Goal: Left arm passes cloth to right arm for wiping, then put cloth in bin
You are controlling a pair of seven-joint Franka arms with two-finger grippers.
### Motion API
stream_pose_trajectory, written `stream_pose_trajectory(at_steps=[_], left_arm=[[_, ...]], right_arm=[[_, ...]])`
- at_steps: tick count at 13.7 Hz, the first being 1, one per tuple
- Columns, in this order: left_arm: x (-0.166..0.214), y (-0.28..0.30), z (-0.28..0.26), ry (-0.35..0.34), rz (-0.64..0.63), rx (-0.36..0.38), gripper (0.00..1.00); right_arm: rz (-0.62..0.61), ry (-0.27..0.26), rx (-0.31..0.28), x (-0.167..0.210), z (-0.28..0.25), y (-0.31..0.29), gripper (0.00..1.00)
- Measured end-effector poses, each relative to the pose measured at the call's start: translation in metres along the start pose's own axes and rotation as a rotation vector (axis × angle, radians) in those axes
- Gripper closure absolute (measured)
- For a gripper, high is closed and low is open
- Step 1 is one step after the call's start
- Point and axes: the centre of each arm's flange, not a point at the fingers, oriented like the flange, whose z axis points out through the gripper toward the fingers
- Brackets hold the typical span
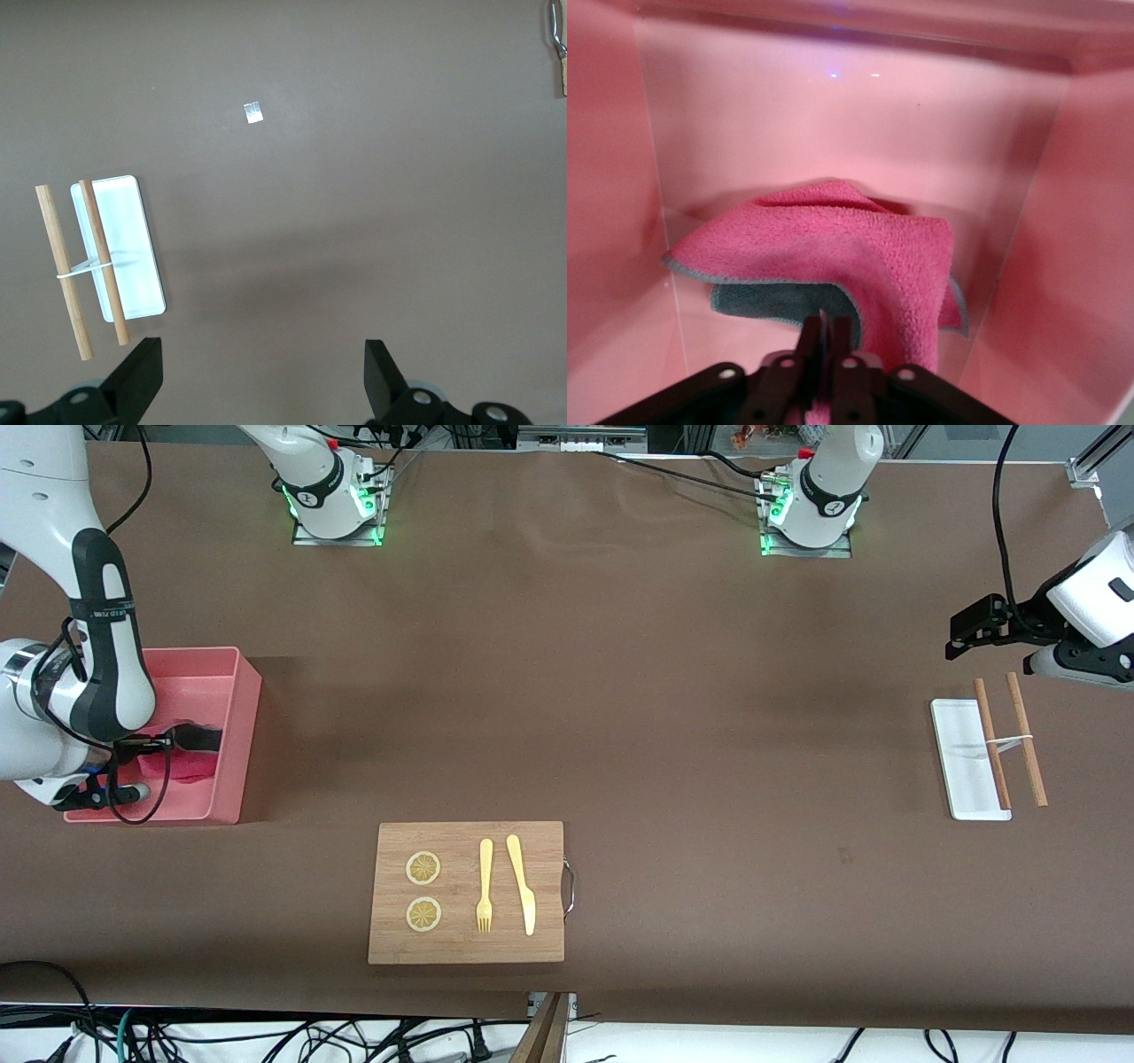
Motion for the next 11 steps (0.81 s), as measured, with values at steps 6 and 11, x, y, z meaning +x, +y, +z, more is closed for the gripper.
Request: stream_pose_trajectory(at_steps=[6, 11], left_arm=[[0.000, -0.001, 0.000, -0.001, -0.002, -0.001, 0.00], [0.000, -0.001, 0.001, -0.001, -0.002, -0.001, 0.00]], right_arm=[[0.007, 0.042, 0.024, -0.030, -0.091, -0.002, 0.19], [-0.037, 0.113, 0.048, -0.074, -0.199, -0.038, 0.00]])
